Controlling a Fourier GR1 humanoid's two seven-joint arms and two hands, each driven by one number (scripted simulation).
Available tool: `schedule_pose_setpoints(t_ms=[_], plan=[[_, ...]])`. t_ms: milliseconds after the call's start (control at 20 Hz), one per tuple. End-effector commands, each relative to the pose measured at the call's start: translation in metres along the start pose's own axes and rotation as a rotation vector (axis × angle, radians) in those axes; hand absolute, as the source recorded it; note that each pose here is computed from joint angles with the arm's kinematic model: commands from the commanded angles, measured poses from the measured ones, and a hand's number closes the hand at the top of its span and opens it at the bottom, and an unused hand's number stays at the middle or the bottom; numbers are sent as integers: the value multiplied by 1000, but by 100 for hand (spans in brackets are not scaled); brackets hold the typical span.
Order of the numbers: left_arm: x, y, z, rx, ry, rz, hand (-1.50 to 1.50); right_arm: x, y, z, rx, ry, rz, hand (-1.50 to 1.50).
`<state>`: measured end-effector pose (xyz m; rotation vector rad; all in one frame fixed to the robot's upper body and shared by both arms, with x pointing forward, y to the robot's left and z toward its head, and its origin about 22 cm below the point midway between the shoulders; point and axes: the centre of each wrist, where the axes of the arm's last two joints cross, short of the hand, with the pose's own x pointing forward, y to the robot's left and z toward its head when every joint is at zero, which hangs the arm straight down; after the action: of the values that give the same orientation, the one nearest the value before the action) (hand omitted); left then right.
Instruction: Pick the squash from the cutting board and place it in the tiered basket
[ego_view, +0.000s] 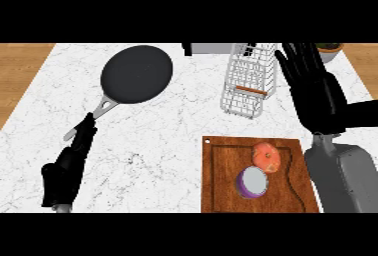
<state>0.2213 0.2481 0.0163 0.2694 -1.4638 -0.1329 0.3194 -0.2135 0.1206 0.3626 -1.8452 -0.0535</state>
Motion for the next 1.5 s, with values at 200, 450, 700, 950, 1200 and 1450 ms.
schedule_pose_setpoints(t_ms=[200,450,700,950,1200,1450], plan=[[-26,44,1,68,156,-31,0,-102,-39,83,38,259,-435,150],[-39,89,0,37,262,11,0,-130,-75,143,-36,59,-440,-150],[-38,77,0,28,262,6,0,-77,-136,143,32,375,336,-150],[-46,82,-8,29,263,16,0,-58,-153,123,164,498,680,-150],[-49,97,-7,2,271,34,0,-37,-152,94,444,648,664,-150],[-55,98,4,22,278,10,0,-25,-108,48,474,628,654,-150]])
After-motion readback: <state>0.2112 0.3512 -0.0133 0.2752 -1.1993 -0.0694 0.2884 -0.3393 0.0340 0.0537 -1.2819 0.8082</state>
